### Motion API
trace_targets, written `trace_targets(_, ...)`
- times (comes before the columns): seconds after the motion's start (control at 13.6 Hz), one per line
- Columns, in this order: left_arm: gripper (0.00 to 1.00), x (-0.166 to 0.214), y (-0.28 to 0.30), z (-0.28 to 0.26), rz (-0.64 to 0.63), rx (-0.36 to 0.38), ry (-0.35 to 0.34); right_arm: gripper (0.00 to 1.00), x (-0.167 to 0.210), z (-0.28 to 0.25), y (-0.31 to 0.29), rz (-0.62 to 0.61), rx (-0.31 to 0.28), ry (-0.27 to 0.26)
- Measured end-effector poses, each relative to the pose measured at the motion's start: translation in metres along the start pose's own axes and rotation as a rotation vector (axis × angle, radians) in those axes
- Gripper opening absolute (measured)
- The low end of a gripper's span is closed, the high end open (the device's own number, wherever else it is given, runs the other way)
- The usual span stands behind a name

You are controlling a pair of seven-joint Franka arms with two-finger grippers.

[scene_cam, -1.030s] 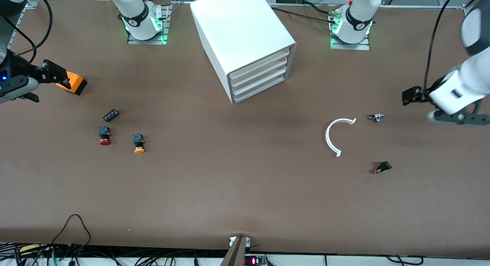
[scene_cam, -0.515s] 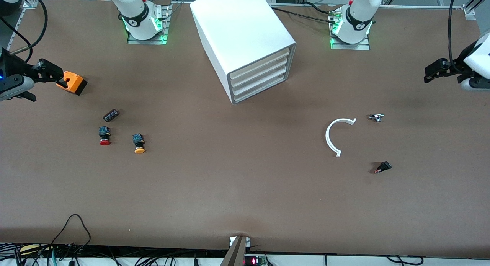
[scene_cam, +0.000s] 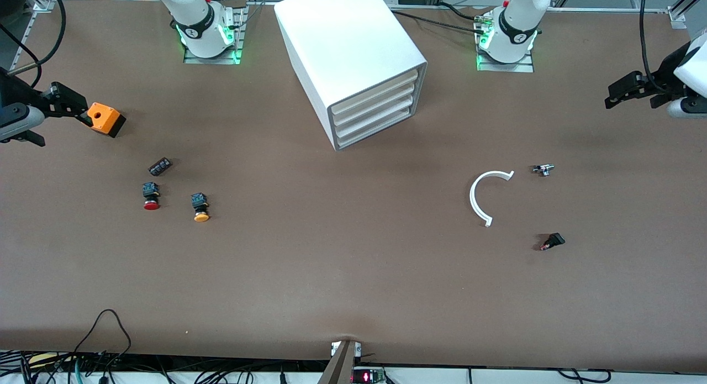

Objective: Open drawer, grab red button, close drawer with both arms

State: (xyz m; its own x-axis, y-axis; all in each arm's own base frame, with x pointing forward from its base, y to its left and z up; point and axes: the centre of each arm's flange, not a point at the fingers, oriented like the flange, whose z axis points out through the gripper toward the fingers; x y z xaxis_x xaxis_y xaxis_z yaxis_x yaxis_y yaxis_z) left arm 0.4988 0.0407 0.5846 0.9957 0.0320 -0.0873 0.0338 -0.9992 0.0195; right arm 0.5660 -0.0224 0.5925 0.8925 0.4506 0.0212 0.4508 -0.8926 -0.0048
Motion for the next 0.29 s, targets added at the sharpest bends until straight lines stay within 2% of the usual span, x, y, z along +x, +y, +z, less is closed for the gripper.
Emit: trace_targets(0.29,1.0,-0.0017,0.0016,-0.006,0.004,0.008,0.022,1.0,0.002,-0.0011,-0.0025,-0.011,-0.02,-0.009)
